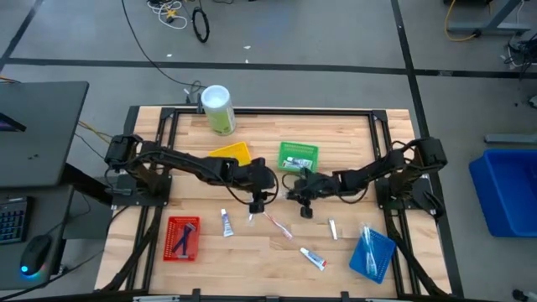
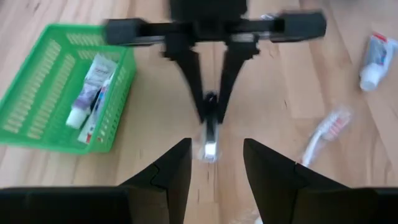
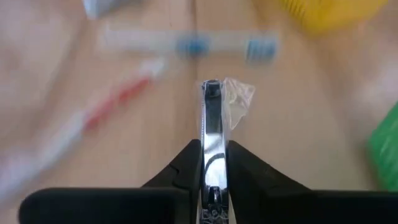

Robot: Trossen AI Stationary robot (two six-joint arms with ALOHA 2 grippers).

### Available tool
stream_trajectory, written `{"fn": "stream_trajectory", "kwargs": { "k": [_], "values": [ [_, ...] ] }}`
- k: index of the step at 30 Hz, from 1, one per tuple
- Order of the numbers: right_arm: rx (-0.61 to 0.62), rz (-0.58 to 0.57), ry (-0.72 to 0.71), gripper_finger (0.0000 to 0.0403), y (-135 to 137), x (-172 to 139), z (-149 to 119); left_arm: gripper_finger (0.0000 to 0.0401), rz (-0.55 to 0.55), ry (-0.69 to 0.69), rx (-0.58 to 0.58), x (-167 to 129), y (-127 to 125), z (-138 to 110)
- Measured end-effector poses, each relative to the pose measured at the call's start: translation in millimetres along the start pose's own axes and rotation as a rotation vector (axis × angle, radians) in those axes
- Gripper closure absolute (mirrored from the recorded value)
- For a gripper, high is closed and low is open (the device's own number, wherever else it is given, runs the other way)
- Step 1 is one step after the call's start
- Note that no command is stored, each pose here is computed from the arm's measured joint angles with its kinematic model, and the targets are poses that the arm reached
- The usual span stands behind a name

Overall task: Pick & Place Travel size toiletries
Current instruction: Put the silver nail cutter into the yellow bin

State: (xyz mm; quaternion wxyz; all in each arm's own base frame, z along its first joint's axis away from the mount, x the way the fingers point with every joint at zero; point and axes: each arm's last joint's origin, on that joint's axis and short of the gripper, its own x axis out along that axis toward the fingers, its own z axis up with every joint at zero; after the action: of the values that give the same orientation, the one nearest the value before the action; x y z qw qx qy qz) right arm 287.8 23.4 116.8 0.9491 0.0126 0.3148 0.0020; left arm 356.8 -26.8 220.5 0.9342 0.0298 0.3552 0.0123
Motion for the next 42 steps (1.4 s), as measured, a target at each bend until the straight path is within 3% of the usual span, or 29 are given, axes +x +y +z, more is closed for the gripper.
{"fn": "stream_trajectory", "kwargs": {
  "k": [6,20,27,34,42],
  "values": [
    [0.009,-0.005,-0.171,0.0339,0.7,-1.7,16.5,0.0229,-0.073,-0.012,0.032,5.1,-1.6,-0.1],
    [0.009,0.024,-0.23,0.034,1.9,-3.2,22.7,0.0219,-0.002,0.064,0.082,30.7,0.3,-15.5],
    [0.01,0.024,-0.235,0.034,1.9,-3.3,23.2,0.0258,0.026,0.044,0.094,30.4,1.1,-13.2],
    [0.01,0.019,-0.24,0.0337,1.5,-3.5,23.8,0.0341,0.023,0.056,0.083,30.3,0.9,-14.4],
    [0.013,-0.004,-0.235,0.0306,0.7,-3.5,23.4,0.0347,0.038,0.058,0.032,30.3,1.4,-14.6]
  ]
}}
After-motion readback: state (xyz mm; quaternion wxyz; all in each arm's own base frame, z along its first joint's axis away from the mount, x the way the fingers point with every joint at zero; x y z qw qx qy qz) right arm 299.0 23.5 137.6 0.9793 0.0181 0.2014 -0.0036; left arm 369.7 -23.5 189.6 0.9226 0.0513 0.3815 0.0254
